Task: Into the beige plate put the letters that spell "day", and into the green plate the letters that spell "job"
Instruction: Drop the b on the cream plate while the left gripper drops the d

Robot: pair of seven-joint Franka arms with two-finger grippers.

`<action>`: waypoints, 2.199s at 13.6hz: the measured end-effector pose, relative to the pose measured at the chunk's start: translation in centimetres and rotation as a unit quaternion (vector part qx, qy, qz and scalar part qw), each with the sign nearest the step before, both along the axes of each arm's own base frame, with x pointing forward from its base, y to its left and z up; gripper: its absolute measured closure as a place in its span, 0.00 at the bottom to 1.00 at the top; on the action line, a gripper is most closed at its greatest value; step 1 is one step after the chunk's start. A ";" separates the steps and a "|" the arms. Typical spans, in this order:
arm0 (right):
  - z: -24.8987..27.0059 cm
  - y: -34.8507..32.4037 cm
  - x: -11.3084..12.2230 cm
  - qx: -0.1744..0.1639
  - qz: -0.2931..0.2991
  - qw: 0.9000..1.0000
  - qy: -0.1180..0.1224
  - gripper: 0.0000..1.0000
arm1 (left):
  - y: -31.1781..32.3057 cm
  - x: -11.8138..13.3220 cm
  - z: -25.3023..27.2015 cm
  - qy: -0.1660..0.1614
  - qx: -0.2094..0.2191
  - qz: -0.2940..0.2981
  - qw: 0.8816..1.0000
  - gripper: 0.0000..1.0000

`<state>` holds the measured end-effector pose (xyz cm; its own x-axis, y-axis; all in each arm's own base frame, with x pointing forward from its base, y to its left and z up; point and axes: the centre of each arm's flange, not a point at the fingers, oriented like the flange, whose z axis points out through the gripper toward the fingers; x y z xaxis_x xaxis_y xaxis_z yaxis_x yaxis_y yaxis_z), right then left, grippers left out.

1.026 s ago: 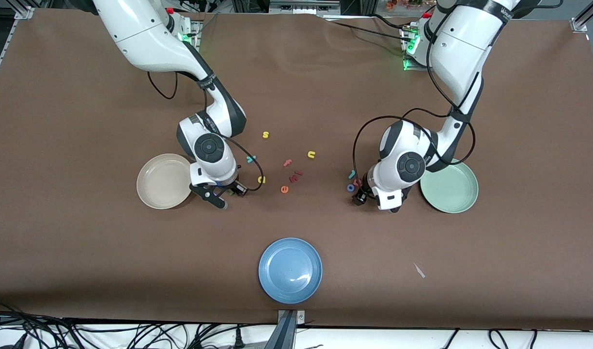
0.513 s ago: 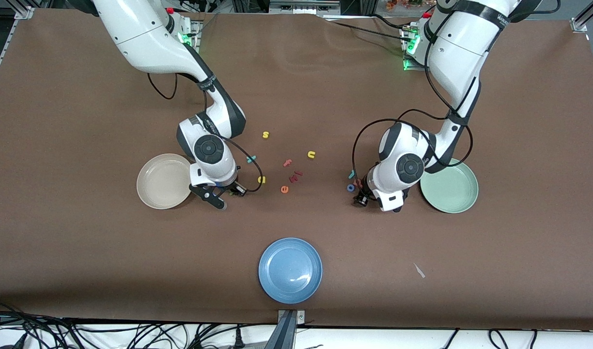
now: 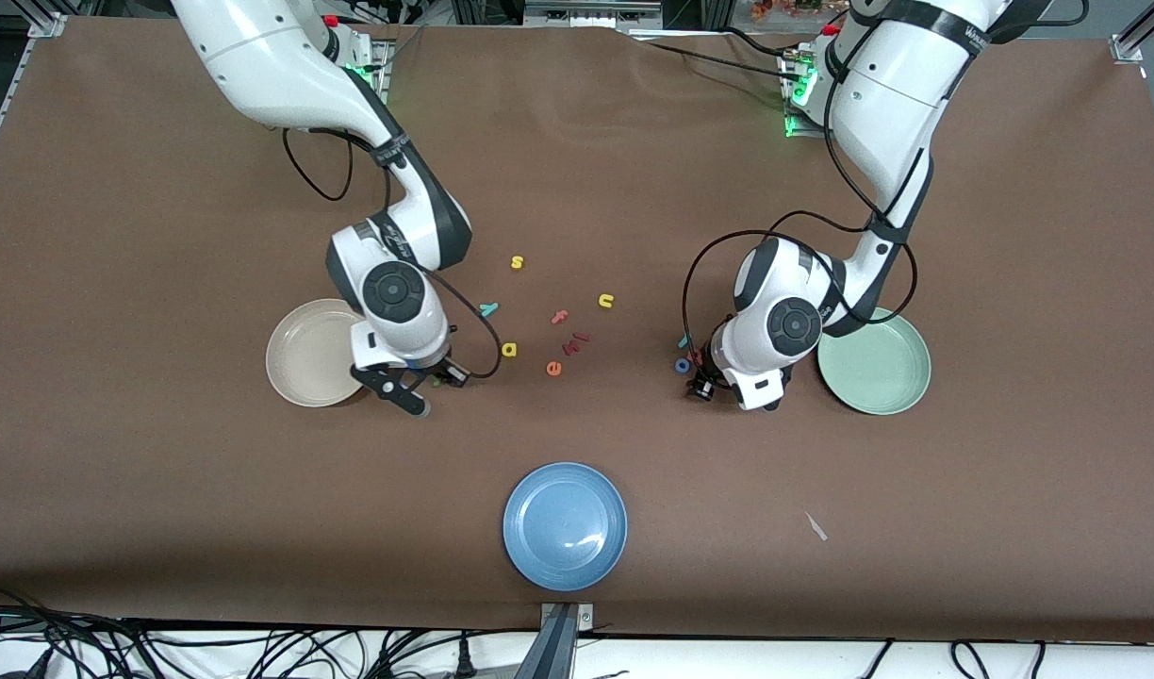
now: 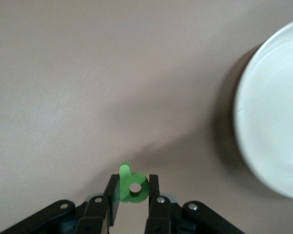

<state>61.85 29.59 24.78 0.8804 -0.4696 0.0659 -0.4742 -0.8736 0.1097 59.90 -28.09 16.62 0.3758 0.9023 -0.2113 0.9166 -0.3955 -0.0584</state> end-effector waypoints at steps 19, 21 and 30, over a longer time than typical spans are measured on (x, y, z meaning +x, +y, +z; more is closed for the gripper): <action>1.6 -15.4 -3.0 0.009 0.053 0.997 0.057 0.01 | 12.6 2.8 12.3 0.051 -0.017 -0.151 0.987 0.71; 3.7 -12.1 -3.6 0.035 0.059 0.995 0.073 0.00 | 19.9 3.2 12.9 0.054 -0.020 -0.195 0.979 0.71; 0.7 2.9 -10.0 0.059 -0.084 0.993 0.058 0.09 | 35.3 2.2 3.1 0.069 -0.035 -0.277 0.958 0.56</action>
